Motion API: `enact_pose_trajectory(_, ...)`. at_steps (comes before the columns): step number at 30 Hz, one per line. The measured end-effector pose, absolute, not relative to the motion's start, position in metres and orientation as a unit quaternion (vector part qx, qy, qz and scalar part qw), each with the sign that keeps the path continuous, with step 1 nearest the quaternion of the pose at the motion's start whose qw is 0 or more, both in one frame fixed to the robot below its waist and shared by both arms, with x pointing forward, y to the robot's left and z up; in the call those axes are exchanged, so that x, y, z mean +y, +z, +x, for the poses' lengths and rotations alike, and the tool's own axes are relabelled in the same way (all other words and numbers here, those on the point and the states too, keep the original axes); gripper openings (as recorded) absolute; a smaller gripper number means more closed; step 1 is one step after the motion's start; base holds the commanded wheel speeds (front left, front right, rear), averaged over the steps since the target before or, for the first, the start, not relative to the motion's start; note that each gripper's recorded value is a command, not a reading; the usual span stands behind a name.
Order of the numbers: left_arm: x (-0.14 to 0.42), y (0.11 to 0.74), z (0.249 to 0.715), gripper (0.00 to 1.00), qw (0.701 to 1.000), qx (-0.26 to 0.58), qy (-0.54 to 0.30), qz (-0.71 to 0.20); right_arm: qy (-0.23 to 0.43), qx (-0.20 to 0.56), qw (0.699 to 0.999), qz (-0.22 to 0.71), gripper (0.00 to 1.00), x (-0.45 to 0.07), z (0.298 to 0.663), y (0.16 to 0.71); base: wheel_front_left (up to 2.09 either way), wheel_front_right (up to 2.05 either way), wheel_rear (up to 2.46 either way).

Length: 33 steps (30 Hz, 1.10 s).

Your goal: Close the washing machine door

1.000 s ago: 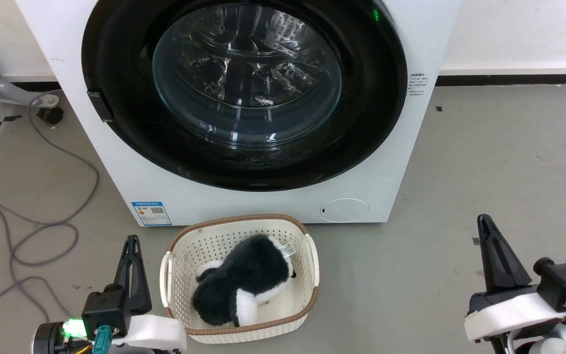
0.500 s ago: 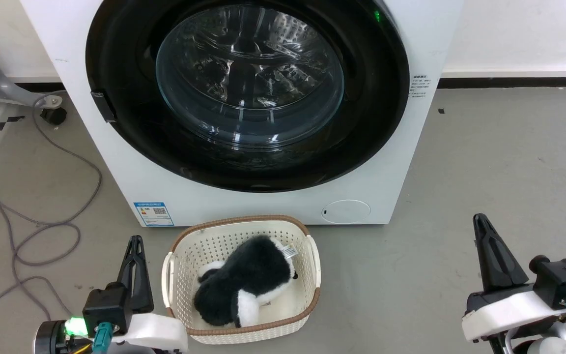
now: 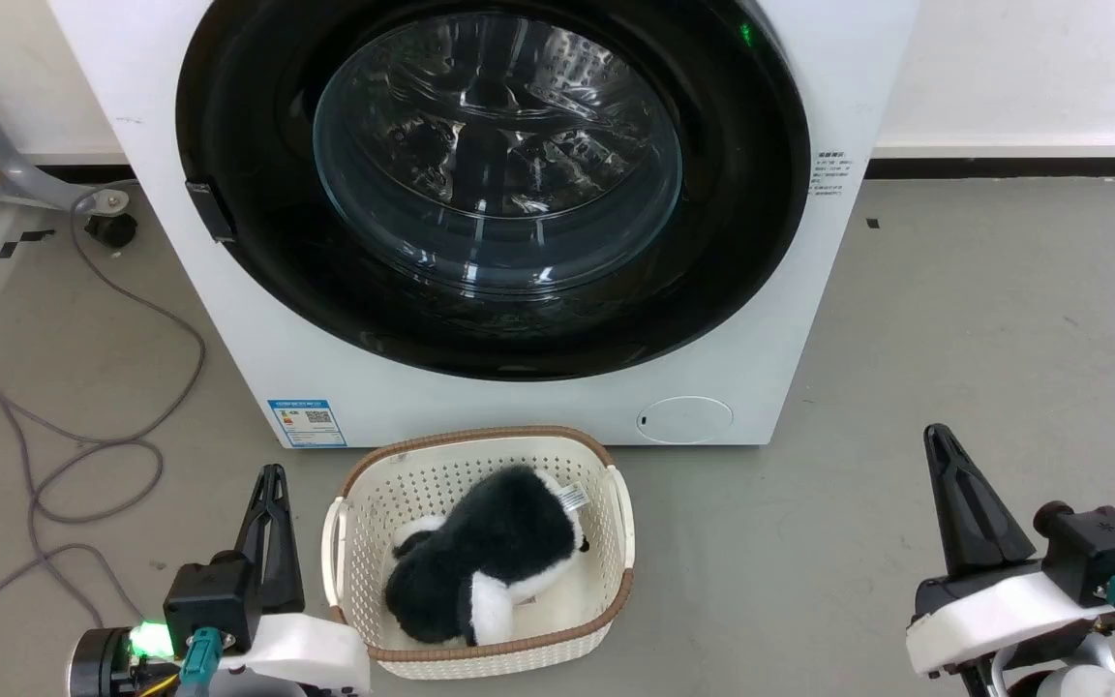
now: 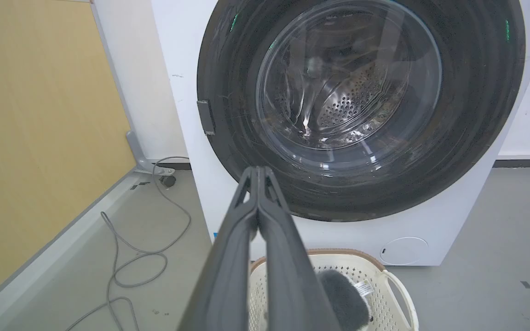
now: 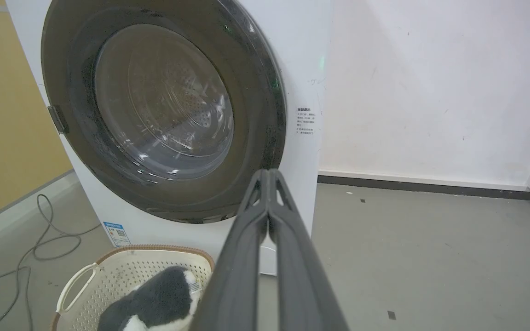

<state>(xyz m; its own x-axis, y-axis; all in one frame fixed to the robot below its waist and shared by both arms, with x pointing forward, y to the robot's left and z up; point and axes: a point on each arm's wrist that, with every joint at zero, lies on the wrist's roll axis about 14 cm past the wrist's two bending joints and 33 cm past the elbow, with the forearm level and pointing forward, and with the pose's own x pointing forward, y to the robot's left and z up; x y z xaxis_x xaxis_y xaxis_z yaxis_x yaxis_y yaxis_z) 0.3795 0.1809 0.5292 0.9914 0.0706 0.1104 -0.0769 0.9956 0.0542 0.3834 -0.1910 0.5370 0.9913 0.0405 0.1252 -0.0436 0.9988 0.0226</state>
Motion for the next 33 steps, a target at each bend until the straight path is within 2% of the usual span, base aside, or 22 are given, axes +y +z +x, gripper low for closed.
enact_pose_trajectory(33, 0.18, 0.529, 0.377, 0.0, 0.999, -0.034, 0.024, 0.026, 0.039, -0.038, 0.998, -0.005, 0.0, -0.179, 0.38, 0.533, 0.0, 0.0, 0.0)
